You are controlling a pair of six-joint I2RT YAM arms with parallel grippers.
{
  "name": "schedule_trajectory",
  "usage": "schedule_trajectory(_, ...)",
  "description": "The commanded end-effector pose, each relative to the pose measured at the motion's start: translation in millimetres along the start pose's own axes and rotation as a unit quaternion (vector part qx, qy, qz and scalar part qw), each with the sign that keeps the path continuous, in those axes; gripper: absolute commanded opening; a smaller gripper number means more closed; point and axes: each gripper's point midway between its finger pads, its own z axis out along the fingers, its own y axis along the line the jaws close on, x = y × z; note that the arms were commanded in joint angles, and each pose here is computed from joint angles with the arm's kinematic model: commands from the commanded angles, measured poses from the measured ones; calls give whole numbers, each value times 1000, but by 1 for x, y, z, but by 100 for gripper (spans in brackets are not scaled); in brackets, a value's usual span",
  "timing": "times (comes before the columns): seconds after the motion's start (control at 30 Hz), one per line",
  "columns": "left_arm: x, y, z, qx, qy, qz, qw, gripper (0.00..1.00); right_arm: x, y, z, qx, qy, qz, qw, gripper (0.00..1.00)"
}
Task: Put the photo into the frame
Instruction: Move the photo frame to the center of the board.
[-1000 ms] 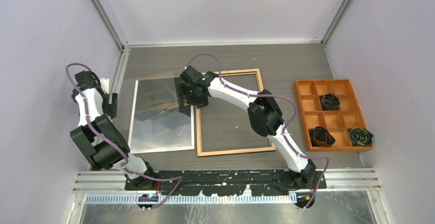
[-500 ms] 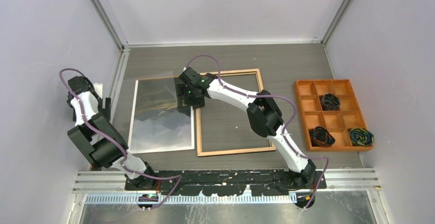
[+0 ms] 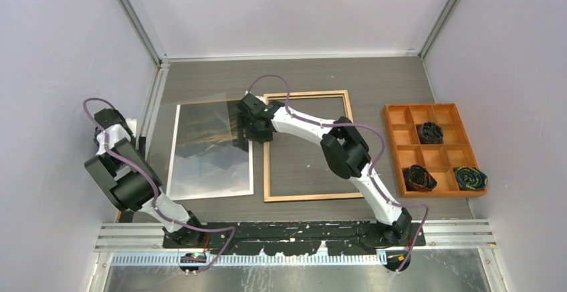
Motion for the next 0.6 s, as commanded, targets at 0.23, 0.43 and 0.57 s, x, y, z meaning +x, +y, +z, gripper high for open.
schedule_trajectory(0.23,-11,-34,7,24,-25,19,999,88,-30,21,-39,-32,-41,26,998,80)
schedule_trajectory(0.43,-7,-38,16,18,-16,35,999,87,-34,56,-44,-93,-37,39,994,83)
schedule_trajectory(0.57,-3,-42,22,20,-9,45,999,87,-33,68,-37,-107,-32,37,993,85)
